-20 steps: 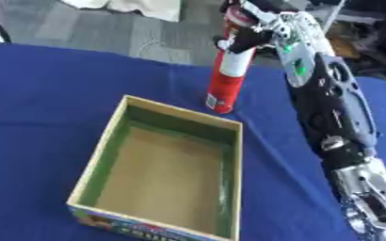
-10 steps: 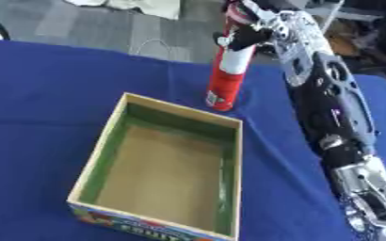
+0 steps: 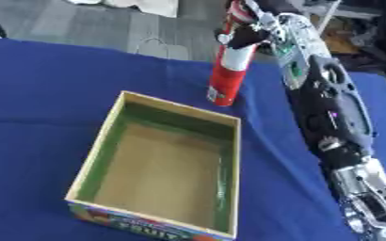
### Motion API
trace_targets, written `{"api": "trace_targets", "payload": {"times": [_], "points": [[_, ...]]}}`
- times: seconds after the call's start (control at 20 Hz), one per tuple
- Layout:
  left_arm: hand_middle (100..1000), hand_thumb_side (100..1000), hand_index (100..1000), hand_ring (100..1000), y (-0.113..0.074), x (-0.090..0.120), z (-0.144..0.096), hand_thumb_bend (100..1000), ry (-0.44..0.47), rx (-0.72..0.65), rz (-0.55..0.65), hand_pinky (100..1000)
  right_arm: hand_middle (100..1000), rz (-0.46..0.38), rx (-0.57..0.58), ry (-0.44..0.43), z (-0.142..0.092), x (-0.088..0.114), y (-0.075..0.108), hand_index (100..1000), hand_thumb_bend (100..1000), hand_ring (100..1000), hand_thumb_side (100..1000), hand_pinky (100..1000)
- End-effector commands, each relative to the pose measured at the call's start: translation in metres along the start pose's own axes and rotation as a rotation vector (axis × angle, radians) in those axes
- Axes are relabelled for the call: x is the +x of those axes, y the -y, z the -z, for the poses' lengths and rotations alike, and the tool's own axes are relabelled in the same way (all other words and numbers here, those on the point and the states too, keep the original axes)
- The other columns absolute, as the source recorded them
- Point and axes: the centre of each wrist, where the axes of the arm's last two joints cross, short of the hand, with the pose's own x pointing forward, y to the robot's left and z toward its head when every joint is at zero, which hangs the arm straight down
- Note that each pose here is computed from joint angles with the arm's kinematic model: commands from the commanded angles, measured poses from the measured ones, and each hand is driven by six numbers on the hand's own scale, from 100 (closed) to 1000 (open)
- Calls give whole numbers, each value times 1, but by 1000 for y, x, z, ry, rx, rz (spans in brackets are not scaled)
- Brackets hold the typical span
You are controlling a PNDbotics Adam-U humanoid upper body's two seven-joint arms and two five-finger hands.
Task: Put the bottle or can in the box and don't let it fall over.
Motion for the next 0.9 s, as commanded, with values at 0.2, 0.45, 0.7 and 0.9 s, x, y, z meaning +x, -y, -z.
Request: {"api": "trace_targets", "payload": {"times": [0.2,0.45,0.7,0.9], "points": [[608,882,607,777,-1,6,1,246,14,-12,6,482,222,3,-39,33,-1,3,16,304,187,107,100,126],[608,882,607,778,-1,5,0,246,5,-15,4,482,226,15,-83,50,0,5,35,296,156,105,100,125],[609,880,607,778,-1,5,-1,250,1,-17,4,482,228,24,-174,83,-3,13,63,295,100,106,100,127],[609,872,608,778,-1,4,-3,242,-9,-14,3,481,227,80,-194,145,-4,24,83,303,120,101,100,130]]}}
